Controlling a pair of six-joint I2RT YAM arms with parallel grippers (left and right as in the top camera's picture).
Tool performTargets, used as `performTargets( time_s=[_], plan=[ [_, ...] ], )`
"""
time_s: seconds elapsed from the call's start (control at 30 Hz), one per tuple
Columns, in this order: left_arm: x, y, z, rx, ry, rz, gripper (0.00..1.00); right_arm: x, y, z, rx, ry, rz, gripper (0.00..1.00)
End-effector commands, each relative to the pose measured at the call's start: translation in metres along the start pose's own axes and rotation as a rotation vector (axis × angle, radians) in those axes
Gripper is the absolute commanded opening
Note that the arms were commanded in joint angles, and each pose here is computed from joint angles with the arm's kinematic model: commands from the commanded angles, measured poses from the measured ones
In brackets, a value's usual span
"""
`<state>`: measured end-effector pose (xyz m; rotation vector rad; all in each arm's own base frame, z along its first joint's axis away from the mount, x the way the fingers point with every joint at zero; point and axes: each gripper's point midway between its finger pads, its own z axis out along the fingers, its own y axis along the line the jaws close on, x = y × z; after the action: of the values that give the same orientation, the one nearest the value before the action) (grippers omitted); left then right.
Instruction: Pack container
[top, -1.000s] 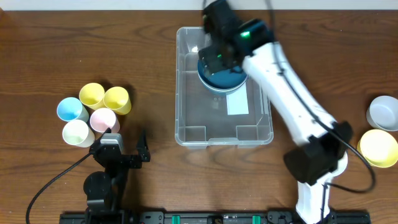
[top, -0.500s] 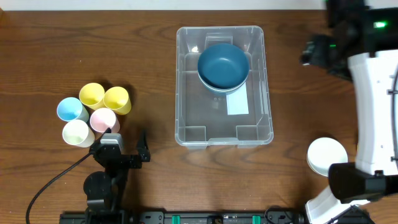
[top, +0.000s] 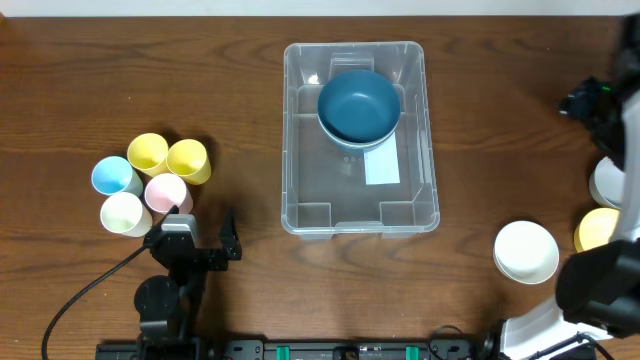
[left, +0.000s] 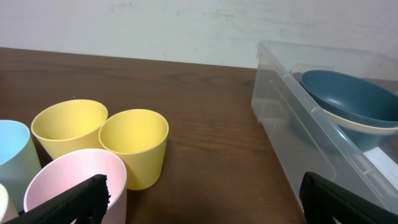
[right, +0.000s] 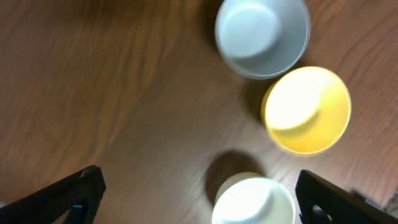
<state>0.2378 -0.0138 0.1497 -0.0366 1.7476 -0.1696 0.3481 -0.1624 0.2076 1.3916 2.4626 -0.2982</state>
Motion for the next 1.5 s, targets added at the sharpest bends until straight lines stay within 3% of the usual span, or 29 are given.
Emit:
performTargets(
  time_s=[0.0, 0.23, 0.57, 0.8, 1.27, 1.37, 1.43, 1.47],
  plan=[
    [0.013, 0.002, 0.002, 0.0, 0.03, 0.009, 0.98, -0.011, -0.005, 0.012, -0.069, 0.013, -0.099, 0.99],
    [0.013, 0.002, 0.002, 0.0, 0.03, 0.009, 0.98, -0.014, -0.011, 0.058, -0.071, -0.011, -0.293, 0.99],
    [0.013, 0.002, 0.002, 0.0, 0.03, 0.009, 0.98, -0.026, -0.031, 0.102, -0.087, -0.049, -0.232, 0.99],
    [0.013, 0.002, 0.002, 0.0, 0.03, 0.009, 0.98, -0.029, -0.041, 0.129, -0.164, 0.014, -0.225, 0.99],
    [0.013, 0.002, 0.002, 0.0, 0.03, 0.009, 0.98, -0.01, -0.032, 0.198, -0.14, 0.12, -0.258, 0.99],
    [0.013, 0.002, 0.002, 0.0, 0.03, 0.009, 0.98, -0.011, -0.032, 0.203, -0.134, 0.118, -0.258, 0.95],
    [0.013, 0.002, 0.002, 0.0, 0.03, 0.009, 0.98, -0.013, -0.032, 0.203, -0.131, 0.109, -0.257, 0.86],
    [0.013, 0.002, 0.002, 0.0, 0.029, 0.009, 0.98, -0.013, -0.032, 0.203, -0.131, 0.108, -0.258, 0.77]
  ],
)
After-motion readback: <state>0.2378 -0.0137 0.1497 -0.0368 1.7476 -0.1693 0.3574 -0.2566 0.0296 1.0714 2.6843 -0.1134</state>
